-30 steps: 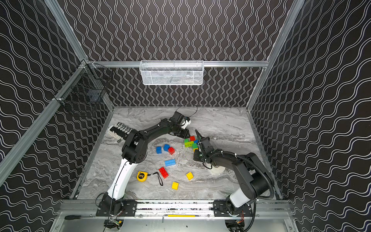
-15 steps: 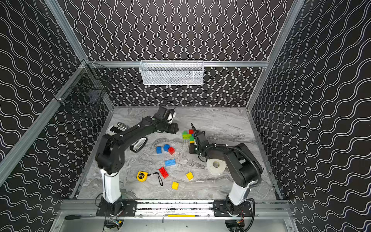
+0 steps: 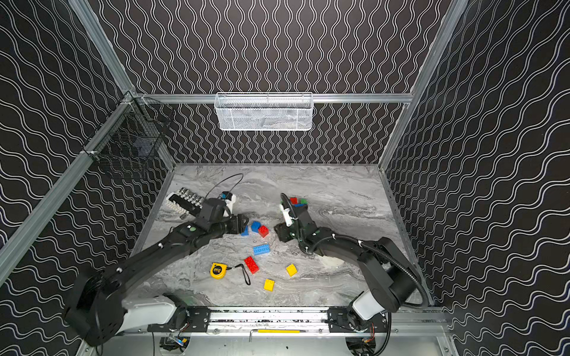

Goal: Assemble a fork with lego
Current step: Adjust the lego brick at the center of the board, then pick up the lego brick from the center of the board.

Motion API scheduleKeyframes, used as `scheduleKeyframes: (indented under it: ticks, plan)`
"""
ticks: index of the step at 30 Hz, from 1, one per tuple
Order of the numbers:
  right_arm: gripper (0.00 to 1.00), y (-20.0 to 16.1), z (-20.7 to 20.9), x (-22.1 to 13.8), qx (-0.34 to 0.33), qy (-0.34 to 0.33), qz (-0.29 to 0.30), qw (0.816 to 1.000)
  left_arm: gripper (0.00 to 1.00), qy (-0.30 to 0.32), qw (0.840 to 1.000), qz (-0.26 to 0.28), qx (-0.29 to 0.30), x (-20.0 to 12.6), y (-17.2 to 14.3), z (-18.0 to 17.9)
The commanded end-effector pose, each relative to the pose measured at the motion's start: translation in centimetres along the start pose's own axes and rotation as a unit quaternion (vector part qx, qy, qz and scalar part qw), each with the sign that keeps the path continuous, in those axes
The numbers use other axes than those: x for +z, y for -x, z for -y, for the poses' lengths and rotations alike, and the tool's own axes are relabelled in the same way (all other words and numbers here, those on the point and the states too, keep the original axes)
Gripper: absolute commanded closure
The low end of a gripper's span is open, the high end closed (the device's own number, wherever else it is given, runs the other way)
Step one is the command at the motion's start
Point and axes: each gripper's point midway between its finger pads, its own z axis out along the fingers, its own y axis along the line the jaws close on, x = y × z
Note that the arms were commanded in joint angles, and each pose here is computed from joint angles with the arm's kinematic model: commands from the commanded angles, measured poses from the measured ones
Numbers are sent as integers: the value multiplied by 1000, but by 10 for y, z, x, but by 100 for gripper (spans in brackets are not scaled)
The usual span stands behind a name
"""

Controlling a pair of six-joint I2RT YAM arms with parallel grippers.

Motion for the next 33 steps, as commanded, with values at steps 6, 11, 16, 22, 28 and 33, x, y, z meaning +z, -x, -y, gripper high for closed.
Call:
scheduleKeyframes:
  ticks: [6, 11, 16, 22, 28, 33]
  plan:
    - [34, 15, -51, 49, -117, 68, -83, 987, 36, -15, 990, 76, -119, -26, 12, -50]
    - [36, 28, -66, 74, -76, 9, -122, 990, 36, -17, 978, 89, -185, -35, 11, -85]
    - [39, 30, -93, 87, 36, -51, -131, 989, 36, -14, 968, 94, -231, -40, 7, -110]
    - [37, 26, -101, 100, 59, -86, -121, 987, 36, -16, 965, 98, -242, -45, 6, -120]
    - [36, 19, -102, 111, 58, -87, -137, 985, 36, -25, 965, 95, -242, -42, 5, -118]
    - [41, 15, -104, 119, 51, -87, -152, 983, 36, -30, 966, 91, -242, -39, 5, -118]
